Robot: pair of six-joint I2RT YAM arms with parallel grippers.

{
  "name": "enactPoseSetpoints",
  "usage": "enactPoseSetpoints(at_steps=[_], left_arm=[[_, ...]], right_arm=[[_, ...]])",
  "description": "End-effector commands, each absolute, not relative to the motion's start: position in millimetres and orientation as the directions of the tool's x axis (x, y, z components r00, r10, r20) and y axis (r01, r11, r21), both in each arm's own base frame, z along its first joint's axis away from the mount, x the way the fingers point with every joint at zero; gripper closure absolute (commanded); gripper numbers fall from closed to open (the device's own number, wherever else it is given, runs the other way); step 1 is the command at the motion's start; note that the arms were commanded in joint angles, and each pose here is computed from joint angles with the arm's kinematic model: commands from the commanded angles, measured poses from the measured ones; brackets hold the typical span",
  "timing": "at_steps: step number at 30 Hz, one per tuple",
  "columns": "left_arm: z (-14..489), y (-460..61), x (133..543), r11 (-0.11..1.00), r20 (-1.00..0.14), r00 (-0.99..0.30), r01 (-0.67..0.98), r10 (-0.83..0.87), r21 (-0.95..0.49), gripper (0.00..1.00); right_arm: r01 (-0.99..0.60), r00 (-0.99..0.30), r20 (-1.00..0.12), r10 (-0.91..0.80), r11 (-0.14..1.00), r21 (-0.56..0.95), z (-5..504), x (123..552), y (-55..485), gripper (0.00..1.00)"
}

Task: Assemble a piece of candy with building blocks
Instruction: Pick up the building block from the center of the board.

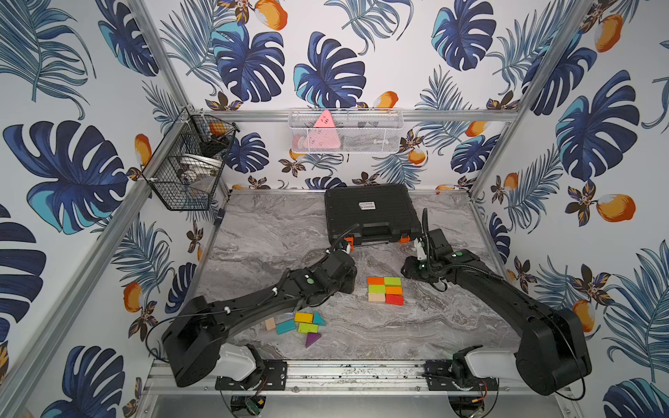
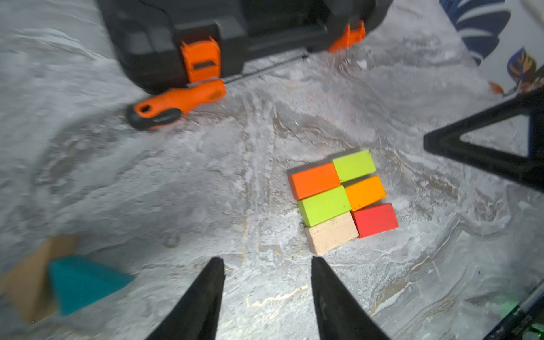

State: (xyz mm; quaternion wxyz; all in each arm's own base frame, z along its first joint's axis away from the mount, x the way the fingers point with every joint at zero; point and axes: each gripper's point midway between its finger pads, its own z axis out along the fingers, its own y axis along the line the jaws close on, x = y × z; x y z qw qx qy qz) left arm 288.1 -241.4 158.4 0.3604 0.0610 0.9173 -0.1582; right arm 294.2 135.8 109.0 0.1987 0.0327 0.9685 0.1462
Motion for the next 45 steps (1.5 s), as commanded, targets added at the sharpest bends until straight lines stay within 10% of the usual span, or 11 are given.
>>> enactPoseSetpoints(at_steps=[1, 19, 28, 45], left_arm=[[173, -185, 274, 0.977, -0.665, -0.747, 0.13, -0.013, -0.166, 0.43], [271, -50, 203, 0.995, -0.827, -0.554, -0.028, -0.094, -0.095, 0.32], [274, -40, 194, 0.993, -0.859, -0.5, -0.031, -0.114, -0.114, 0.3], [272, -43, 195, 0.993, -0.856, -0.505, -0.014, -0.107, -0.116, 0.3]], right_arm=[[-0.088, -0.934, -0.353, 0.051, 0.927, 0.365, 119, 286, 172, 0.46], [-0.531, -0.829, -0.405, -0.386, 0.773, 0.348, 74, 287, 410, 0.36], [-0.621, -0.774, -0.391, -0.499, 0.718, 0.314, 49, 274, 439, 0.25], [-0.645, -0.746, -0.381, -0.546, 0.736, 0.206, 24, 289, 451, 0.38]])
